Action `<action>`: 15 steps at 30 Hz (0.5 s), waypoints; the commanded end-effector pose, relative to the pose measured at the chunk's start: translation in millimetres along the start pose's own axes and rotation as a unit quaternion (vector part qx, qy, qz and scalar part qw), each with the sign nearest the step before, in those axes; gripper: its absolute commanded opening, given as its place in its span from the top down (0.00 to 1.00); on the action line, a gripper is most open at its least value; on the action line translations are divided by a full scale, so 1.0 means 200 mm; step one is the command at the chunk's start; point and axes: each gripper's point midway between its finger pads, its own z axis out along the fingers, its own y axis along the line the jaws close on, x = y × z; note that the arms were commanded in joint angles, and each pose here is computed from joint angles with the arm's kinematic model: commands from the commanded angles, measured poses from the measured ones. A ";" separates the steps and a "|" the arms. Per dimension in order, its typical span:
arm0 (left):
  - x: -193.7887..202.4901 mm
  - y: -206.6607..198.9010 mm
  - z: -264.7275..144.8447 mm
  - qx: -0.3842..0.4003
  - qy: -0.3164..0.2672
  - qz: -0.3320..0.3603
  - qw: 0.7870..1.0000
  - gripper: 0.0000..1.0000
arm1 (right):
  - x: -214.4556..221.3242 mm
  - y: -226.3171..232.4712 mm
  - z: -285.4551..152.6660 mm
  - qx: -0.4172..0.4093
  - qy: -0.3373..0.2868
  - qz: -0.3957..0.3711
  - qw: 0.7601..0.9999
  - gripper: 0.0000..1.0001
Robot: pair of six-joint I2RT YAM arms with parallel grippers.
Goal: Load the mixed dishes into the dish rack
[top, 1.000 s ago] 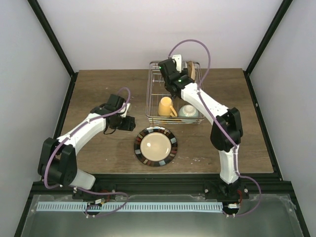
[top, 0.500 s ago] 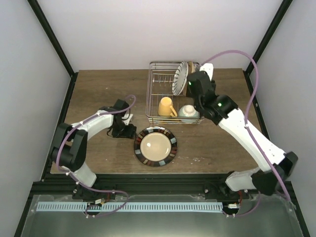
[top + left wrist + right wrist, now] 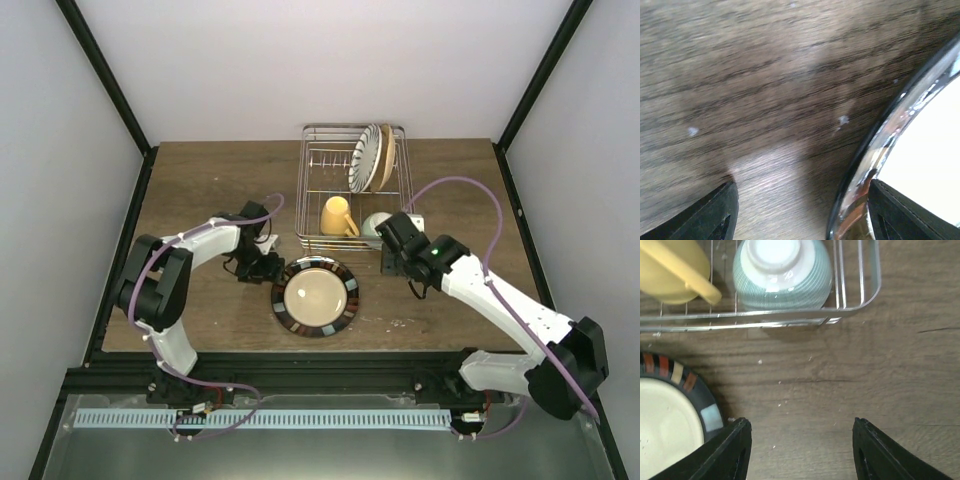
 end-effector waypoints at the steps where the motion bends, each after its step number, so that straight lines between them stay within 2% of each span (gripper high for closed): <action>1: 0.03 -0.03 0.11 0.005 0.030 0.017 0.999 0.28 | 0.07 0.12 0.02 -0.071 0.017 0.013 0.997 0.44; 7: 0.03 -0.07 0.15 0.013 0.045 0.025 0.999 0.30 | 0.22 0.28 0.13 -0.157 0.060 -0.005 0.986 0.43; 10: 0.05 -0.09 0.17 0.025 0.054 0.030 0.998 0.40 | 0.28 0.33 0.17 -0.181 0.079 -0.010 0.980 0.43; 15: 0.11 -0.14 0.21 0.043 0.074 0.040 0.996 0.64 | 0.32 0.38 0.22 -0.197 0.096 -0.018 0.975 0.43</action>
